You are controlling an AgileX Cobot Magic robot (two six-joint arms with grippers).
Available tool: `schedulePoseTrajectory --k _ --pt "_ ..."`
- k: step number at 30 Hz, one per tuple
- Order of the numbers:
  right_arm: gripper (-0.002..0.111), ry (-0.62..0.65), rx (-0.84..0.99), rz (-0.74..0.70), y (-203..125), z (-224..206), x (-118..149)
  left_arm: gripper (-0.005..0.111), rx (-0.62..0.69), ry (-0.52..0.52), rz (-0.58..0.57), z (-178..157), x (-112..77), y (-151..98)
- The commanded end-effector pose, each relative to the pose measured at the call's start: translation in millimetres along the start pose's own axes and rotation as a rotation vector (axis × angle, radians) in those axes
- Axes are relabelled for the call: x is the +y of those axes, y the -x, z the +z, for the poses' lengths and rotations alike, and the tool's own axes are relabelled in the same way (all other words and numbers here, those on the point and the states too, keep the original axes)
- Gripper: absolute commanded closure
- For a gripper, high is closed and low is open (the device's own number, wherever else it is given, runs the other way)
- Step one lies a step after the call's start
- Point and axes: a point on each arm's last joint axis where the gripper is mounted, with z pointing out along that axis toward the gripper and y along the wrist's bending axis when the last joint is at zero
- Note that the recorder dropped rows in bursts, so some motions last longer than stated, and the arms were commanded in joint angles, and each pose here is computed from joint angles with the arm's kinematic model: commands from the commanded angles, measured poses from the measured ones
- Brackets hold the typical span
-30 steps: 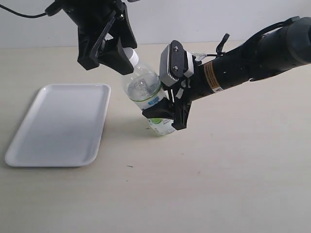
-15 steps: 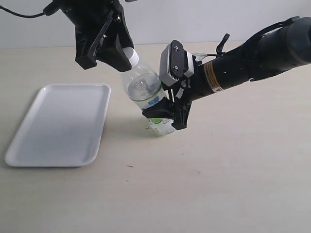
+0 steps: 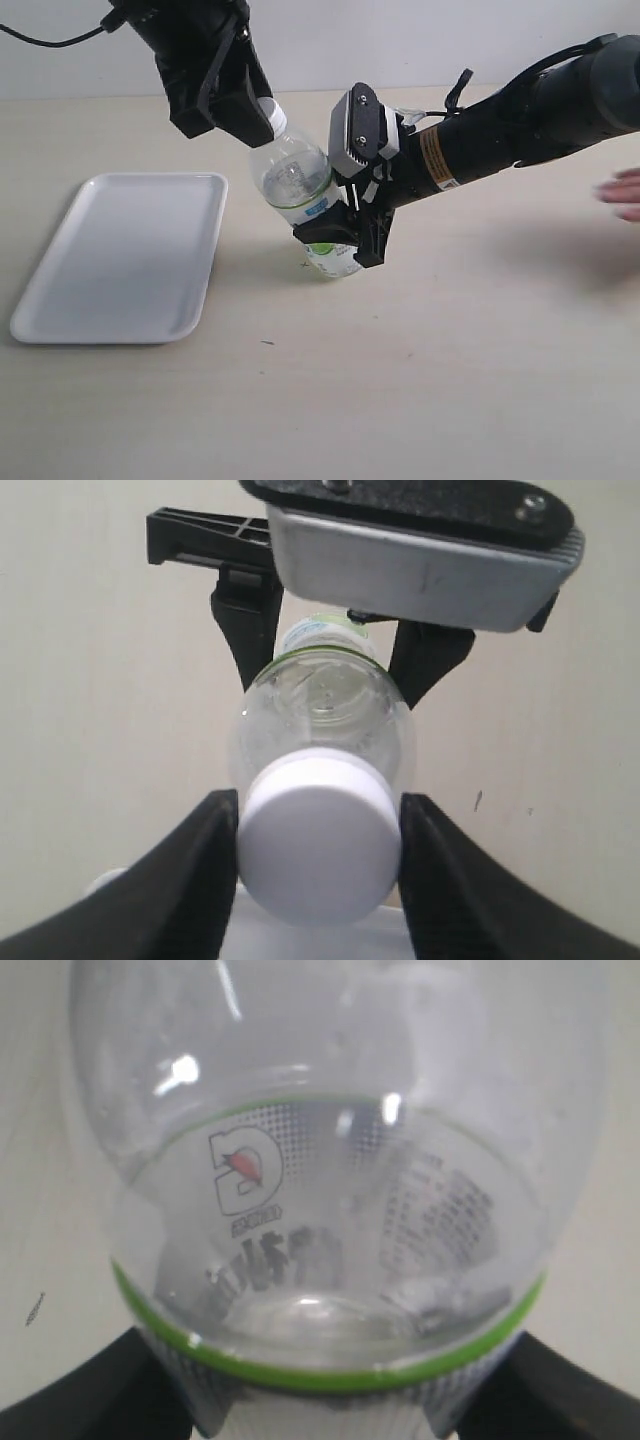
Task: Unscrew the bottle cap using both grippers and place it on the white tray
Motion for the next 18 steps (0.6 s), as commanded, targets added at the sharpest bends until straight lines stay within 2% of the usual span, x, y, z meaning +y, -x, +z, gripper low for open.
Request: schedulePoseTrajectory --k 1,7,11,14,18 --pt "0.108 -0.011 0.016 -0.023 0 0 -1 0.107 -0.032 -0.007 -0.125 -2 -0.2 3" --pt "0.108 -0.011 0.016 -0.023 0 0 -1 0.107 -0.062 -0.032 -0.335 -2 -1.7 6" --pt "0.108 -0.011 0.016 -0.013 0 0 -1 0.107 -0.143 -0.101 -0.54 -4 -5.1 15" --pt "0.108 -0.01 0.016 -0.006 0 0 -1 0.107 -0.138 -0.107 -0.693 -4 -4.5 15" --pt "0.108 -0.008 0.015 -0.002 0 0 -1 0.107 -0.13 -0.102 -0.735 -3 -4.0 14"
